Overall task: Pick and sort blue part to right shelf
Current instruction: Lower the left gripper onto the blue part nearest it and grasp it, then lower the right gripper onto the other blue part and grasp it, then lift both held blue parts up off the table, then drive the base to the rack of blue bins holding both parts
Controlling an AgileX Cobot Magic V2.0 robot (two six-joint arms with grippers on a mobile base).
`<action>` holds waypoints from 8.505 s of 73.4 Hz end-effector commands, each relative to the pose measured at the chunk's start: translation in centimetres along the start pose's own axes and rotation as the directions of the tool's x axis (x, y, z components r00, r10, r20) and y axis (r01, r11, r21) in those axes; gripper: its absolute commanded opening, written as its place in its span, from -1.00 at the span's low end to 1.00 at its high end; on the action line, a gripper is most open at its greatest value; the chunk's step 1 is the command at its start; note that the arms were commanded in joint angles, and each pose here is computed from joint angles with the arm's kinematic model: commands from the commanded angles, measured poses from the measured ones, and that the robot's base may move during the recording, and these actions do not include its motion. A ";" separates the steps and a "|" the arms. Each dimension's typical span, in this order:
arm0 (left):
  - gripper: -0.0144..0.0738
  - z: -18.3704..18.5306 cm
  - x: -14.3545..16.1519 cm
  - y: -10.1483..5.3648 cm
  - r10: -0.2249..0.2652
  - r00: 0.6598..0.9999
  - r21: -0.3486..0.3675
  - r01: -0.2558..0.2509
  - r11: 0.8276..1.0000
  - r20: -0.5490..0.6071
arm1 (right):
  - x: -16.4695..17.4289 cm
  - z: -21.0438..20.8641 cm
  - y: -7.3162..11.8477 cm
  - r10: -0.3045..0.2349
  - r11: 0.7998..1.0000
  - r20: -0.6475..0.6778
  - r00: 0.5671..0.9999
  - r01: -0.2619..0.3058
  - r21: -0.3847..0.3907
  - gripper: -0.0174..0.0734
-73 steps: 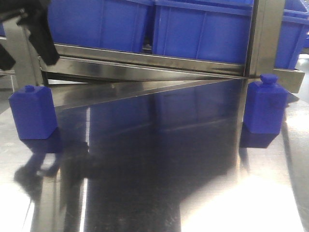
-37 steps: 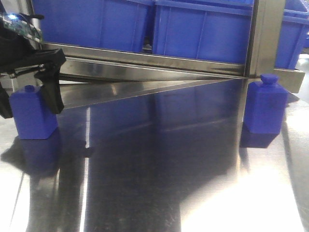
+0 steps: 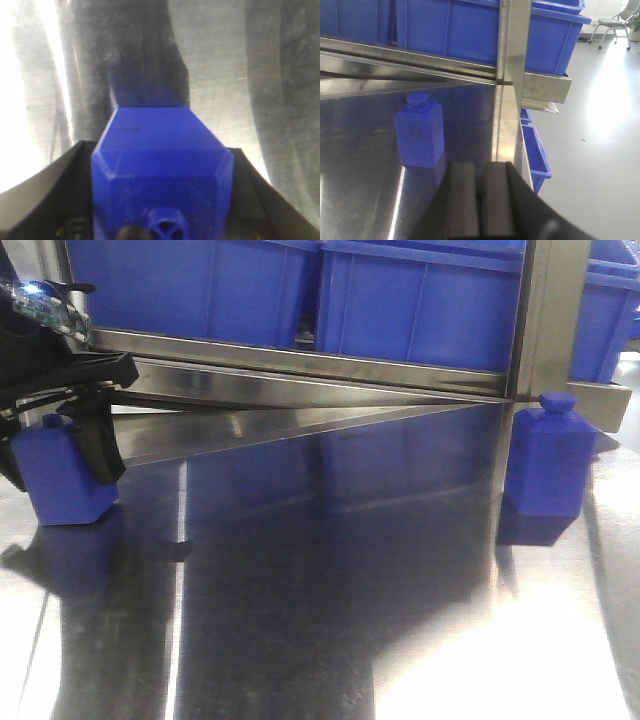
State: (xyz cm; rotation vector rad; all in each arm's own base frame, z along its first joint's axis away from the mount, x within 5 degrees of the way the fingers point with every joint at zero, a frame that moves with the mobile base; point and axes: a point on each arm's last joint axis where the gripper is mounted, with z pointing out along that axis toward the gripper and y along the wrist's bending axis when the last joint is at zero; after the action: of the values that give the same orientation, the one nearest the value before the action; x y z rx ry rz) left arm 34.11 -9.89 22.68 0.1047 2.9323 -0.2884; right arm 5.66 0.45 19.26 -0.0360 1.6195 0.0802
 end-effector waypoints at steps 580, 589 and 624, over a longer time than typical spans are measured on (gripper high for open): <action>-0.10 -21.0 29.9 4.1 0.171 0.128 -0.147 -0.176 0.973 0.977 | -15.1 -6.3 -0.5 0.005 0.989 0.170 0.985 0.020 -0.145 -0.10; -0.10 -21.0 29.9 4.1 0.171 0.128 -0.147 -0.176 0.973 0.977 | -15.1 -6.3 -0.5 0.005 0.989 0.170 0.985 0.020 -0.145 -0.10; -0.10 -21.0 29.9 4.1 0.171 0.128 -0.147 -0.176 0.973 0.977 | -15.1 -6.3 -0.5 0.005 0.989 0.170 0.985 0.020 -0.145 -0.10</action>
State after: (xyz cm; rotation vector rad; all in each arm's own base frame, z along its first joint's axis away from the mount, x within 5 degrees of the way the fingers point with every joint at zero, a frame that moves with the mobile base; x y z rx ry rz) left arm 1.41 -0.20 34.73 0.1775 1.5867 -0.1809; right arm 0.33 -0.91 32.93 -0.1327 1.5461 0.1995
